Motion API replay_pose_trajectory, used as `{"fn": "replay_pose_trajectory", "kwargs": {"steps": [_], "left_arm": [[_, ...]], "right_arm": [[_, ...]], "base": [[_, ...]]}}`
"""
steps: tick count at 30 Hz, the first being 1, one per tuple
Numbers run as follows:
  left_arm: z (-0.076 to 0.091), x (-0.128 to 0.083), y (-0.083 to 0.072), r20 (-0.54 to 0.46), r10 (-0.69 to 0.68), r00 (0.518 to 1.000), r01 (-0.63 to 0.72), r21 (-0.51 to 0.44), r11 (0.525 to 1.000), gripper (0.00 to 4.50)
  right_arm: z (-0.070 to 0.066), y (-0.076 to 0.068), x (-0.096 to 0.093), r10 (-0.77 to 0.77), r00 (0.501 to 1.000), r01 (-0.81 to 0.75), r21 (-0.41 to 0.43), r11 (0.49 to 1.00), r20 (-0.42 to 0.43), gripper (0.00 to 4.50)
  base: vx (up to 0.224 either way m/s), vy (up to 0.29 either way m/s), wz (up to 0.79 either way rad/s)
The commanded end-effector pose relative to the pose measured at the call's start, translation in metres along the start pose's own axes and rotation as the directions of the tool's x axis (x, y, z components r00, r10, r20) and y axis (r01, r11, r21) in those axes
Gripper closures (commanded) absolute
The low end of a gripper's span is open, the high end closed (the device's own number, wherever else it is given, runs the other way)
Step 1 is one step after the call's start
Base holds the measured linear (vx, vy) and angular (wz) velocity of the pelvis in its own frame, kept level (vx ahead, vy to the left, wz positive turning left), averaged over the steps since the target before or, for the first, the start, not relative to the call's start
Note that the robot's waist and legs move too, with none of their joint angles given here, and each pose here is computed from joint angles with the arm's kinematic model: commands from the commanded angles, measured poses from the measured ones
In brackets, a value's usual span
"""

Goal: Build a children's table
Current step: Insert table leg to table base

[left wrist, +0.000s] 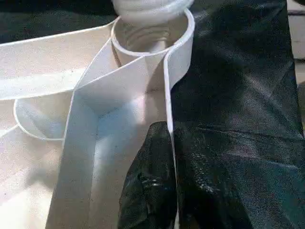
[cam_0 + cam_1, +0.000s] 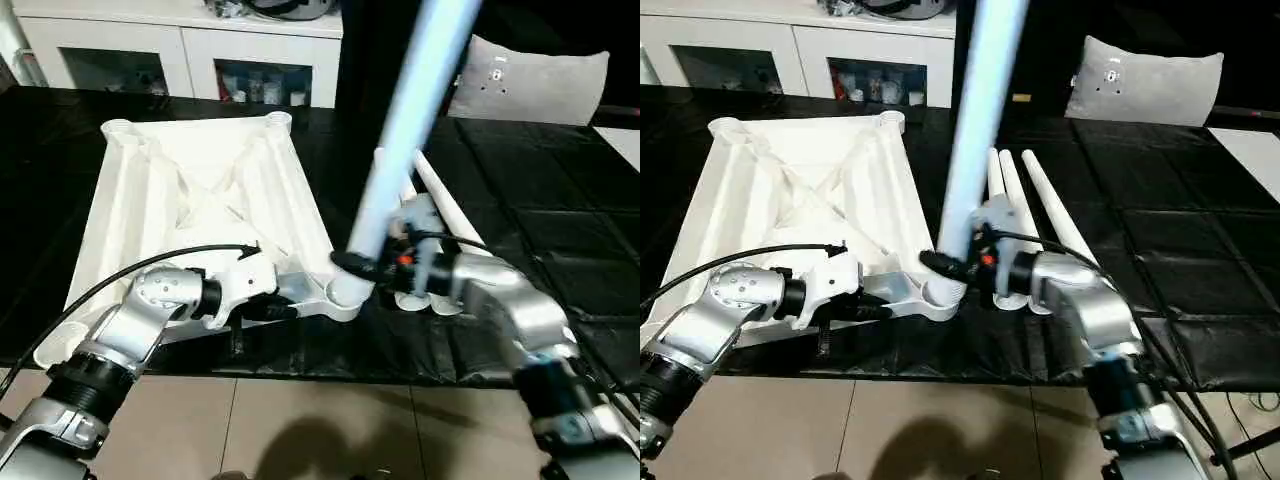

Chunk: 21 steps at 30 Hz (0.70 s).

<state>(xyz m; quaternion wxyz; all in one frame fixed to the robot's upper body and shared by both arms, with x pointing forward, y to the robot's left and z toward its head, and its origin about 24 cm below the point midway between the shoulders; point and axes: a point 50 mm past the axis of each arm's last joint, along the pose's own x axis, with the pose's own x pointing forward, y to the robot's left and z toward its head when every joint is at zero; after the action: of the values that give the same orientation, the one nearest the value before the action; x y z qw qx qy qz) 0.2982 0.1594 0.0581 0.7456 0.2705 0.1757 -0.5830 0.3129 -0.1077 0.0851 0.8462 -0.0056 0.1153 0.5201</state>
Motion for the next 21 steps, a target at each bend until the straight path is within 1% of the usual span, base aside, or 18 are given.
{"fn": "replay_pose_trajectory", "kwargs": {"steps": [1, 9, 15, 17, 19, 21], "left_arm": [[-0.005, 0.000, 0.001, -0.056, -0.013, 0.998, 0.014, 0.020, 1.000, 4.50], [0.002, 0.002, 0.004, -0.037, -0.032, 0.999, 0.034, 0.036, 0.999, 4.50], [0.004, 0.002, 0.007, -0.026, -0.036, 0.999, 0.037, 0.043, 0.998, 4.50], [0.006, 0.002, 0.008, -0.005, -0.027, 1.000, 0.027, 0.038, 0.999, 4.50], [0.008, 0.003, 0.010, 0.006, -0.016, 1.000, 0.016, 0.034, 0.999, 4.50], [0.007, 0.003, 0.011, 0.005, -0.004, 1.000, 0.004, 0.030, 1.000, 4.50]], "right_arm": [[0.002, -0.003, 0.003, 0.003, 1.000, -0.003, -0.016, 1.000, -0.007, 2.59], [-0.006, -0.007, 0.013, 0.021, 0.998, -0.021, -0.006, 1.000, -0.054, 2.59], [-0.010, -0.009, 0.018, 0.027, 0.997, -0.027, 0.003, 1.000, -0.071, 2.59], [-0.011, -0.010, 0.019, 0.029, 0.997, -0.028, 0.018, 0.999, -0.068, 2.59], [-0.013, -0.013, 0.018, 0.021, 0.998, -0.018, 0.054, 0.998, -0.053, 2.59], [-0.016, -0.014, 0.016, 0.013, 0.999, -0.010, 0.081, 0.997, -0.042, 2.59]], "base": [[0.000, 0.000, 0.00], [0.000, 0.000, 0.00], [0.000, 0.000, 0.00], [0.000, 0.000, 0.00], [0.000, 0.000, 0.00], [0.000, 0.000, 0.00]]}}
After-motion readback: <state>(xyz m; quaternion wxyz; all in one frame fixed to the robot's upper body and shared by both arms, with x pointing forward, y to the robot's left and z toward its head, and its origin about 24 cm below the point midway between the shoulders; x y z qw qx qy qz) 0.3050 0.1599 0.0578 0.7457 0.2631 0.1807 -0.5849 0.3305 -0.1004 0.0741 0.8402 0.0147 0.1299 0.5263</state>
